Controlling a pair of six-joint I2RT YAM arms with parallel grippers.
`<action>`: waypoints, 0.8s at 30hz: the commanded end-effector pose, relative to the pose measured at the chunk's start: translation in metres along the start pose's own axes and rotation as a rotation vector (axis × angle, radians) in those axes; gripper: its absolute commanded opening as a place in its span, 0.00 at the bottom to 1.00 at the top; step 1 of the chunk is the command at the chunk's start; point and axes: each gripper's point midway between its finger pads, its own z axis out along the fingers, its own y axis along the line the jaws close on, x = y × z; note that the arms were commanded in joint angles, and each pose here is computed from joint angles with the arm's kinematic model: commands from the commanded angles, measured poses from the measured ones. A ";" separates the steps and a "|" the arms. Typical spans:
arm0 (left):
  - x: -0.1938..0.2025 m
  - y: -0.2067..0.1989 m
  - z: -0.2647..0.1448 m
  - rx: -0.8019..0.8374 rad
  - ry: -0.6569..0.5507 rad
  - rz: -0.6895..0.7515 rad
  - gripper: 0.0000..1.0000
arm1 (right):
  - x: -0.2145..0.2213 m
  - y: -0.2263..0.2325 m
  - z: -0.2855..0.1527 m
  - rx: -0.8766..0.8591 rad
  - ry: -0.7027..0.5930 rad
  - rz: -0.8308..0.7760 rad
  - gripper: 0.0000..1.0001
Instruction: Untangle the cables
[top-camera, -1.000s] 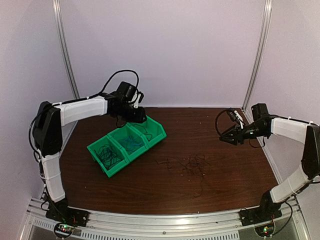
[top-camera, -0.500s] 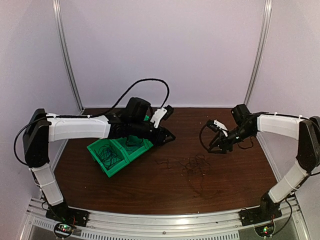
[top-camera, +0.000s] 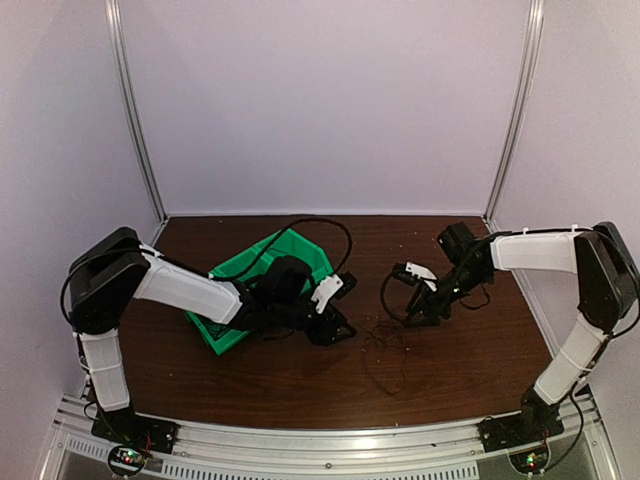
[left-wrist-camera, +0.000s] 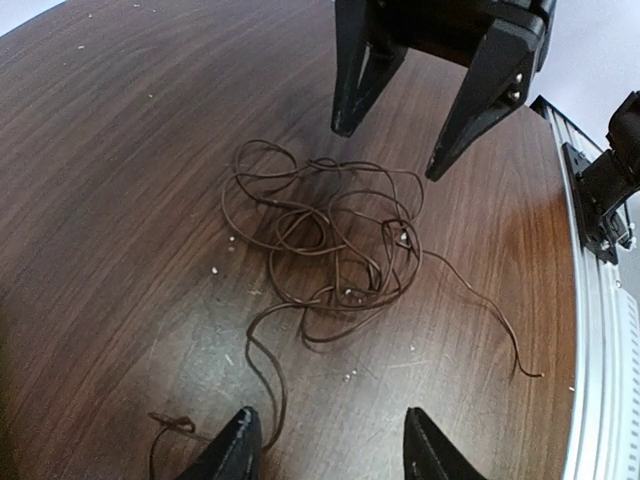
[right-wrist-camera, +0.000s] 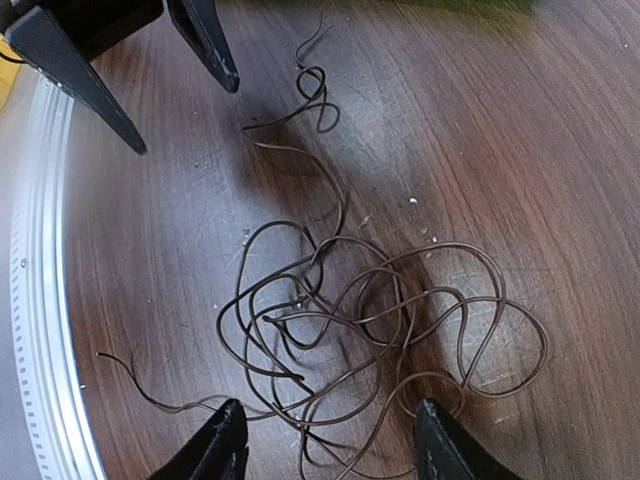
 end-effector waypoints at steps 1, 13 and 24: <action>-0.026 0.010 0.015 -0.054 -0.117 0.062 0.46 | 0.004 0.001 0.000 0.007 0.019 -0.015 0.59; 0.000 0.037 0.039 -0.147 -0.002 0.043 0.19 | 0.007 0.006 0.005 -0.032 0.024 -0.010 0.59; 0.011 0.045 0.046 -0.177 0.051 0.011 0.22 | 0.007 0.020 0.018 -0.072 0.045 -0.036 0.62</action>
